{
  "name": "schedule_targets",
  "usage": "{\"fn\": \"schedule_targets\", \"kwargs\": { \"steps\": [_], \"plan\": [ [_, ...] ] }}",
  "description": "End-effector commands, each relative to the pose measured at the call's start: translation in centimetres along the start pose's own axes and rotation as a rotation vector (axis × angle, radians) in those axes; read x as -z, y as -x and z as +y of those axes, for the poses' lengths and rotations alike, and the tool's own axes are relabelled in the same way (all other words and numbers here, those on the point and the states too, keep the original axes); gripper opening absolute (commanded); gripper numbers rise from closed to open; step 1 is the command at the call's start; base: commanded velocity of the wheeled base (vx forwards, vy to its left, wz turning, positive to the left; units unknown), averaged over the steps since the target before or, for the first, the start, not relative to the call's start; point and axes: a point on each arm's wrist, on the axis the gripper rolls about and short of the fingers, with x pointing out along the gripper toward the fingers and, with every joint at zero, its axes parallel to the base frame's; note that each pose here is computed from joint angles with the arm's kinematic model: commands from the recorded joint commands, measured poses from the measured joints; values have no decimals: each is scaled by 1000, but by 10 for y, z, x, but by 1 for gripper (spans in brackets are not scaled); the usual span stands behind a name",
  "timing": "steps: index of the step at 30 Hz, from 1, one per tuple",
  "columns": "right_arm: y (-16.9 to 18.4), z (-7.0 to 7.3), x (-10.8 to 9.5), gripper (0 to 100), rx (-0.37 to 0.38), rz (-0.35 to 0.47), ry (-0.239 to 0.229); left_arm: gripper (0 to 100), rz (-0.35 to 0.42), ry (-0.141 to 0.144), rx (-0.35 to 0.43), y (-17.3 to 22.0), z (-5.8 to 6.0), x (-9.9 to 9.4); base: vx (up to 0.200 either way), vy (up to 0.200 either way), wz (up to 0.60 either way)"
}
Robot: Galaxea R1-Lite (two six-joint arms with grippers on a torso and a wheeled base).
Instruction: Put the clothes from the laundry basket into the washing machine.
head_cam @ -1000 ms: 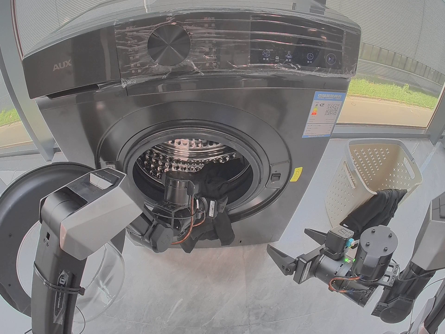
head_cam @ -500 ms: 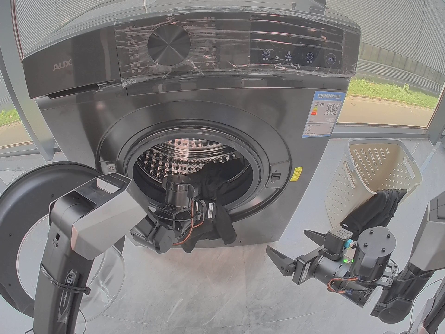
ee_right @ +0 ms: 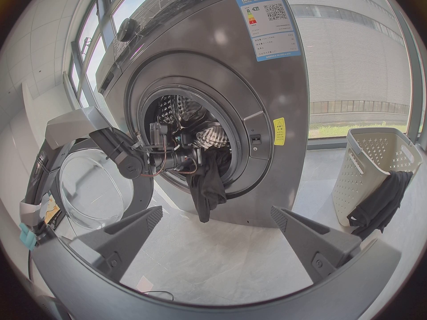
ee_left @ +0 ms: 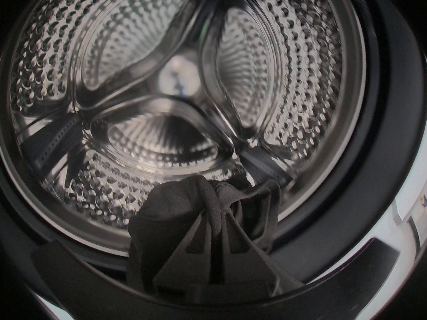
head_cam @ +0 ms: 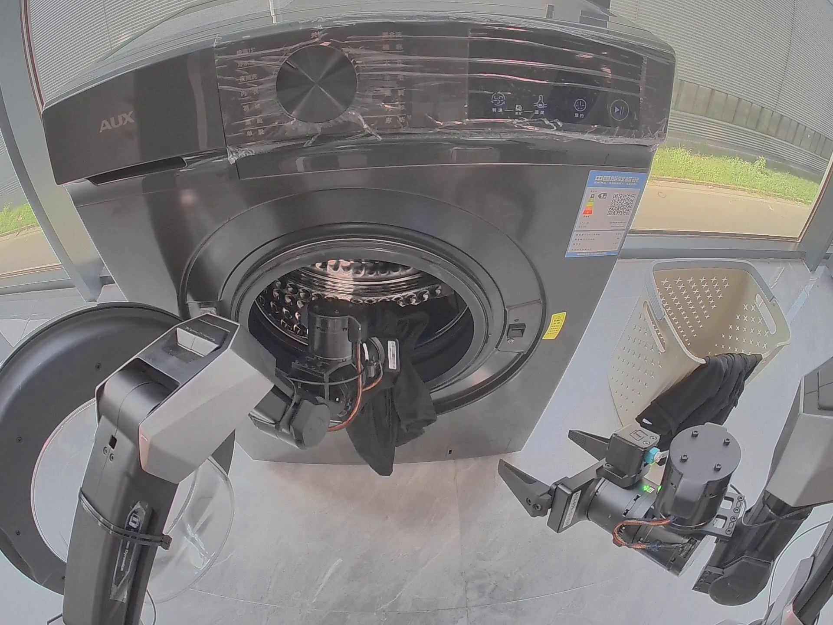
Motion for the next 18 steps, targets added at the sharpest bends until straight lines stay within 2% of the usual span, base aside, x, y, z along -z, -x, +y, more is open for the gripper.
{"fn": "schedule_targets", "kwargs": {
  "steps": [1,5,8,9,14,18],
  "plan": [
    [-1,1,0,100,-3,1,1,0,-91,35,-58,-14,9,-19,0,0,0],
    [0,1,1,100,-3,2,1,0,-138,50,-66,-20,11,-28,0,0,0],
    [0,1,1,100,-2,5,2,0,-133,50,-84,-22,12,-23,0,0,0],
    [0,1,1,100,-2,5,2,100,-132,50,-89,-22,13,-23,0,0,0],
    [0,1,1,100,-2,5,2,100,-114,53,-89,-19,13,-19,0,0,0],
    [0,1,1,100,-2,5,2,100,-67,51,-74,-6,5,-16,0,0,0]
  ]
}}
